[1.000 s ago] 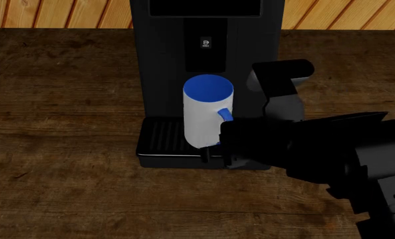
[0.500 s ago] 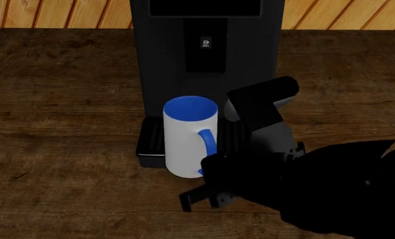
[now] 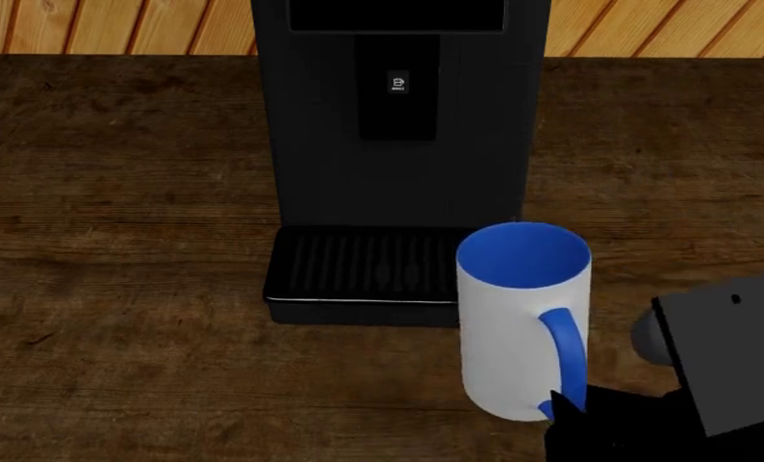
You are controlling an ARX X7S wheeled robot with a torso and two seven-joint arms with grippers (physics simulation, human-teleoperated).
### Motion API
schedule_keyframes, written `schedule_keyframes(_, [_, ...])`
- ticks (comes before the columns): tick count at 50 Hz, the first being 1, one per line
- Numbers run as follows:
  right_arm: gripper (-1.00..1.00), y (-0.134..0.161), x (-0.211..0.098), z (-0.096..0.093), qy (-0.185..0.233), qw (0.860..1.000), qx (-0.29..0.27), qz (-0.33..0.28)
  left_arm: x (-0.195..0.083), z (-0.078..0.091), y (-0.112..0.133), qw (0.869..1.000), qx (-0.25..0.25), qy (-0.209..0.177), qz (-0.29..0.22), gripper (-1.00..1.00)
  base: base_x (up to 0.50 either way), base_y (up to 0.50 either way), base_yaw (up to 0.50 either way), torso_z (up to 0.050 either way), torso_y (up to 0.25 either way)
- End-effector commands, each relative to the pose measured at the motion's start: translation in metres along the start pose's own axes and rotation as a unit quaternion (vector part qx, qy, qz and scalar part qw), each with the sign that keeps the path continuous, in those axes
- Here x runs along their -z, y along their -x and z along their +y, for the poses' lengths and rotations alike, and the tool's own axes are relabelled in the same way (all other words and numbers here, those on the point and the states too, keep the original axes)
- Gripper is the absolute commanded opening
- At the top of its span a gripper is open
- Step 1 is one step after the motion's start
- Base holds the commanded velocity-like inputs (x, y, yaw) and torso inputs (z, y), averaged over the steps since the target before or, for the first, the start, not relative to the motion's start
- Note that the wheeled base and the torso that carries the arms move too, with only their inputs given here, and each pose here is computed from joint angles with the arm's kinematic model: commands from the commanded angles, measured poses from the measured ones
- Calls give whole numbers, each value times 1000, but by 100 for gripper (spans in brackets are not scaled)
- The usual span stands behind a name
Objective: Pick the mug from under the coffee machine dispenser and place it on the counter.
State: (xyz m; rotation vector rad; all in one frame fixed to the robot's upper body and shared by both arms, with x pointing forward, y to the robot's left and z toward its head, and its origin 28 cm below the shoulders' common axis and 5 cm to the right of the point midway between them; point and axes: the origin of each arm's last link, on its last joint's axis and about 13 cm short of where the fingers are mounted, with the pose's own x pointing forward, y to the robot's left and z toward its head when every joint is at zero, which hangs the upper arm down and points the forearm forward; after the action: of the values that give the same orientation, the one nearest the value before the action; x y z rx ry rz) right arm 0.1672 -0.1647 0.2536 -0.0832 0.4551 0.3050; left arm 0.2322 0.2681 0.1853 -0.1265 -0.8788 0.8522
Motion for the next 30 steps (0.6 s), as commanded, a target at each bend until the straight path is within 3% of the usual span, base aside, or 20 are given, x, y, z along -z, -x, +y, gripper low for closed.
schedule_keyframes(1, [-100, 29, 9, -11, -26, 996, 78, -24, 0, 0, 0, 1000, 0, 1, 1, 100, 0, 0, 0, 0, 0])
schedule_keyframes(8, [-100, 10, 10, -41, -67, 991, 111, -39, 0, 0, 0, 1000, 1, 0, 0, 100, 0, 0, 0, 0, 0])
schedule_keyframes(14, [-100, -10, 2, -60, -65, 988, 134, -35, 0, 0, 0, 1000, 0, -1, -1, 100, 0, 0, 0, 0, 0])
schedule_keyframes(30, [-100, -74, 7, -84, -98, 988, 115, -30, 0, 0, 0, 1000, 3, 0, -1, 100, 0, 0, 0, 0, 1])
